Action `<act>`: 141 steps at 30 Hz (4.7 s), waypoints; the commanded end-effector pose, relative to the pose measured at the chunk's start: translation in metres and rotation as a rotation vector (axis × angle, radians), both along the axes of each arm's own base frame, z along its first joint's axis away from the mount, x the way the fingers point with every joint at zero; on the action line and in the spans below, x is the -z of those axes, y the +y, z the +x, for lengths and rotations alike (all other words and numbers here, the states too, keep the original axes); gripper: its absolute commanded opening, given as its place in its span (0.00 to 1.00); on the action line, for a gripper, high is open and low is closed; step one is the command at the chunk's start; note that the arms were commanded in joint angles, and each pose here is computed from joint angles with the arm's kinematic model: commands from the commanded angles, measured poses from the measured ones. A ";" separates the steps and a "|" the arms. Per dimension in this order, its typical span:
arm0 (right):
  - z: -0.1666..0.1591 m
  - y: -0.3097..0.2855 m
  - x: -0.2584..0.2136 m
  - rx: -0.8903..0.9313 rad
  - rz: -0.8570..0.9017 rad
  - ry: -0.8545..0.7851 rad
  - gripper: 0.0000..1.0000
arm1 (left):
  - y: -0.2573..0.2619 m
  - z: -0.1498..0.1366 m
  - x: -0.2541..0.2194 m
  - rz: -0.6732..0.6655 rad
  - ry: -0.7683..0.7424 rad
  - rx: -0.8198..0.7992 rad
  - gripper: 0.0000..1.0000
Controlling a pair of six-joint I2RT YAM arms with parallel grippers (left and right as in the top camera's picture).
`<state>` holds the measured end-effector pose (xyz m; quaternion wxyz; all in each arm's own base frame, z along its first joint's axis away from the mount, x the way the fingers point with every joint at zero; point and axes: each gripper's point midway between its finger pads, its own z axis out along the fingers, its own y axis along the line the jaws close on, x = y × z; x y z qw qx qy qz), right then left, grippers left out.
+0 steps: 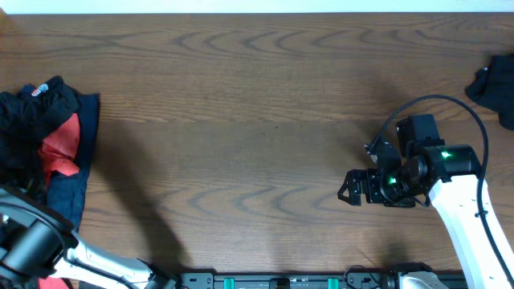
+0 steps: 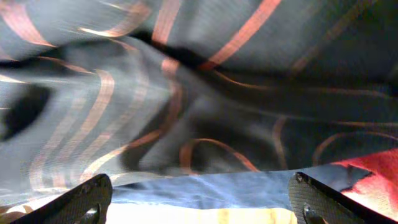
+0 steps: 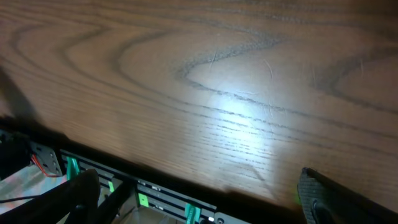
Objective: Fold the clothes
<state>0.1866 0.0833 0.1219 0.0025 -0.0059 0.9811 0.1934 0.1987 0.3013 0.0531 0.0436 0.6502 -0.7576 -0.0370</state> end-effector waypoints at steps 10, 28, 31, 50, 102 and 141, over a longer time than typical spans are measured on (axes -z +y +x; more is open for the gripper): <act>-0.001 0.007 -0.007 -0.041 0.016 -0.012 0.99 | 0.000 0.007 0.018 -0.032 0.017 0.038 0.95; -0.002 0.010 -0.008 -0.042 0.041 -0.011 0.99 | 0.020 -0.006 0.018 0.008 0.002 -0.007 0.95; -0.001 0.011 -0.009 -0.042 0.041 -0.013 0.99 | 0.023 -0.011 0.019 0.006 -0.003 -0.026 0.90; 0.003 0.011 -0.009 -0.035 0.043 -0.027 0.99 | 0.014 -0.002 0.019 -0.047 -0.061 -0.028 0.06; 0.011 0.012 -0.009 -0.037 0.046 -0.064 0.99 | -0.121 0.105 -0.172 0.322 -0.322 0.413 0.38; 0.008 0.012 -0.009 -0.036 0.044 -0.046 0.99 | -0.079 -0.008 -0.005 0.022 0.012 0.082 0.72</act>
